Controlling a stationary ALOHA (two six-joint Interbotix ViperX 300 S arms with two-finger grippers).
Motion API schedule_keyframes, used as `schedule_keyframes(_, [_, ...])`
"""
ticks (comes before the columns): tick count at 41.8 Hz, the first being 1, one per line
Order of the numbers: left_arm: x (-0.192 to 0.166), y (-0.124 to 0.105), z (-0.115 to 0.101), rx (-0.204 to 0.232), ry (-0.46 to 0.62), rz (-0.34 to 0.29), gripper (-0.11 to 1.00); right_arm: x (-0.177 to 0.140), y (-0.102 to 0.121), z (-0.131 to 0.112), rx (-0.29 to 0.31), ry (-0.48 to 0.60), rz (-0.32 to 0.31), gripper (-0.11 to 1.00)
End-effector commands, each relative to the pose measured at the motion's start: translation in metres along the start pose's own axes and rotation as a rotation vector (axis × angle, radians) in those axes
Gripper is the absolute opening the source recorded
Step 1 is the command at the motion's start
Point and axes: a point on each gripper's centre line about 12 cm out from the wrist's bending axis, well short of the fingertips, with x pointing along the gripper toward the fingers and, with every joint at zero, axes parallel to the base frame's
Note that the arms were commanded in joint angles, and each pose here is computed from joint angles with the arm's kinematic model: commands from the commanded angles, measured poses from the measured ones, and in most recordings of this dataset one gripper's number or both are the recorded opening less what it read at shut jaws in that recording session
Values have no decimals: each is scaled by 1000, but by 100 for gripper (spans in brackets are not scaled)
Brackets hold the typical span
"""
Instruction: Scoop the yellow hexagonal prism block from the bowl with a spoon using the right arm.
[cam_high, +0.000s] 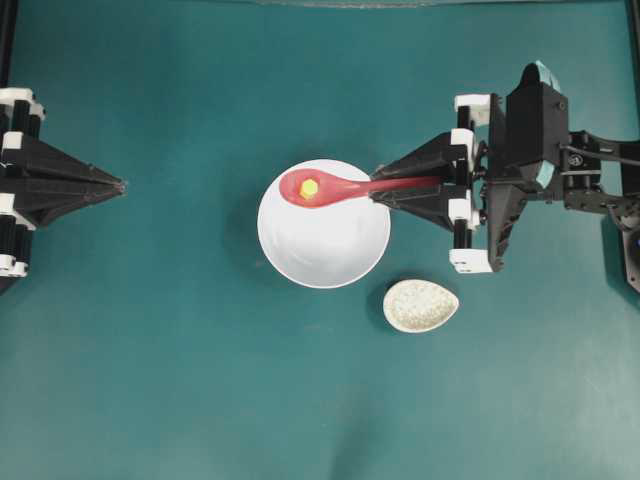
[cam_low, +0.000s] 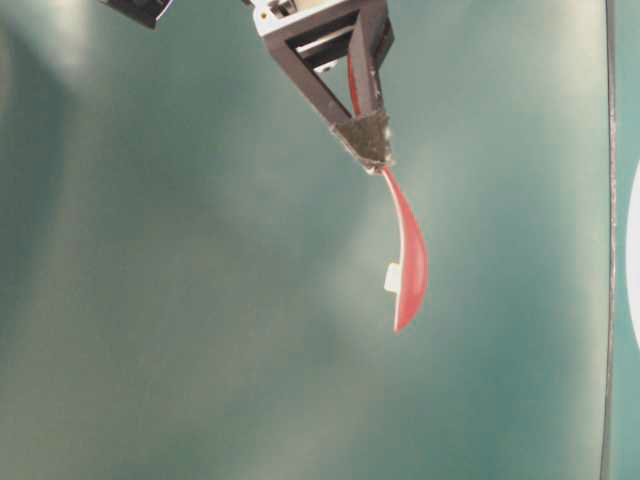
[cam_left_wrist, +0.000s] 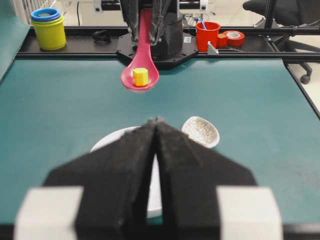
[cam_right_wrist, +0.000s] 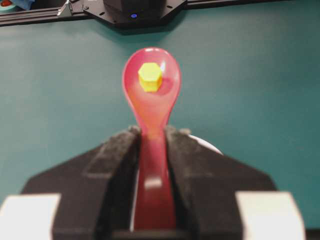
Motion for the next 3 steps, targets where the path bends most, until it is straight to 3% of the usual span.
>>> schedule_keyframes(1, [3, 0, 6, 2, -15, -1, 0, -3, 2, 11, 3, -38, 4, 24])
schedule_keyframes(3, [3, 0, 5, 0, -11, 0, 0, -3, 1, 11, 3, -39, 2, 24])
